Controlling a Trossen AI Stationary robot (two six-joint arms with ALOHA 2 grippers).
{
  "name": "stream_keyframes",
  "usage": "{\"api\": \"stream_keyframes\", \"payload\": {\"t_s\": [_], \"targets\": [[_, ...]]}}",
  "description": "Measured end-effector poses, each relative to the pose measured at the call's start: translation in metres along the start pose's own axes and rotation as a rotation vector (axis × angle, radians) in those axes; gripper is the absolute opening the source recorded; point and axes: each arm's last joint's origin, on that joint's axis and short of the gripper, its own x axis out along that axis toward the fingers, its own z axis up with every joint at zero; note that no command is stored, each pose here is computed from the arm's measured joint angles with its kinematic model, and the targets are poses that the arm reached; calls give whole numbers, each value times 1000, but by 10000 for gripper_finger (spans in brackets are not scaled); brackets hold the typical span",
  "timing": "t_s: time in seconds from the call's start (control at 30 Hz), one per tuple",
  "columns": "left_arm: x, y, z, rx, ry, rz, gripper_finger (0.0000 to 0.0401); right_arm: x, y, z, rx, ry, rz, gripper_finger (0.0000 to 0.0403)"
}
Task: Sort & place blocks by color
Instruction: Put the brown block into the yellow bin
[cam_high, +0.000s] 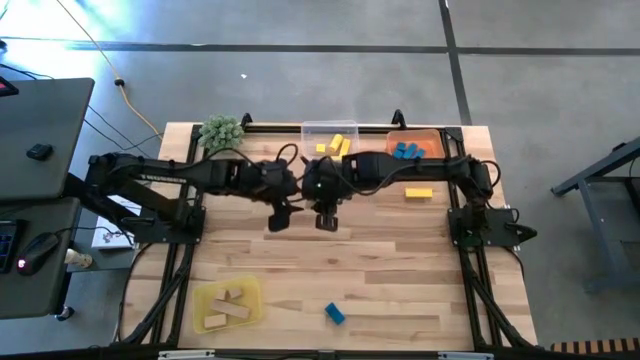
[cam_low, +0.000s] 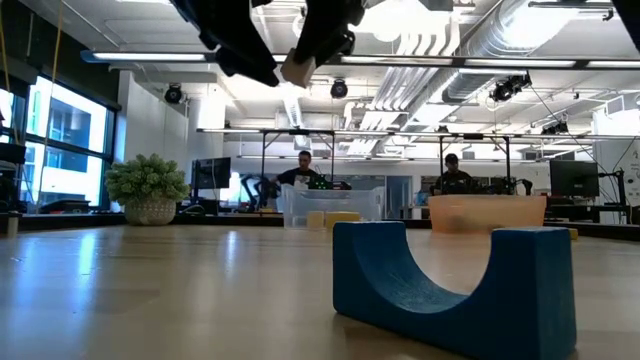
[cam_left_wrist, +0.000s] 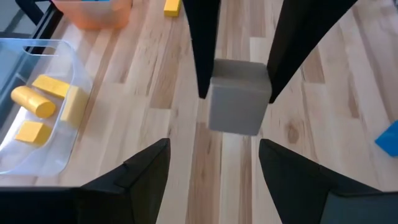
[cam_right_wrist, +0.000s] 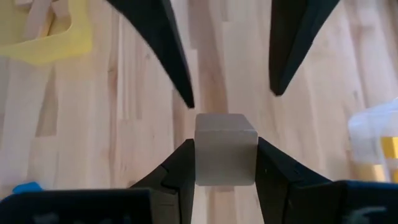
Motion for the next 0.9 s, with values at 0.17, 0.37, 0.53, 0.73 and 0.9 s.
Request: {"api": "stream_keyframes", "payload": {"t_s": [0.17, 0.37, 0.53, 0.73, 0.9], "targets": [[1, 12, 1, -18, -13, -17, 236, -4, -10, 3, 0, -18, -13, 103], [1, 21, 1, -24, -16, -45, 236, -4, -21, 4, 20, -23, -15, 103], [1, 25, 4, -34, -49, -45, 236, -5, -23, 7, 6, -51, -12, 103], [0, 30, 8, -45, -87, -65, 236, -5, -25, 8, 4, -65, -15, 103], [0, 31, 8, -48, -87, -60, 236, -5, -30, 8, 13, -65, -22, 103]]}}
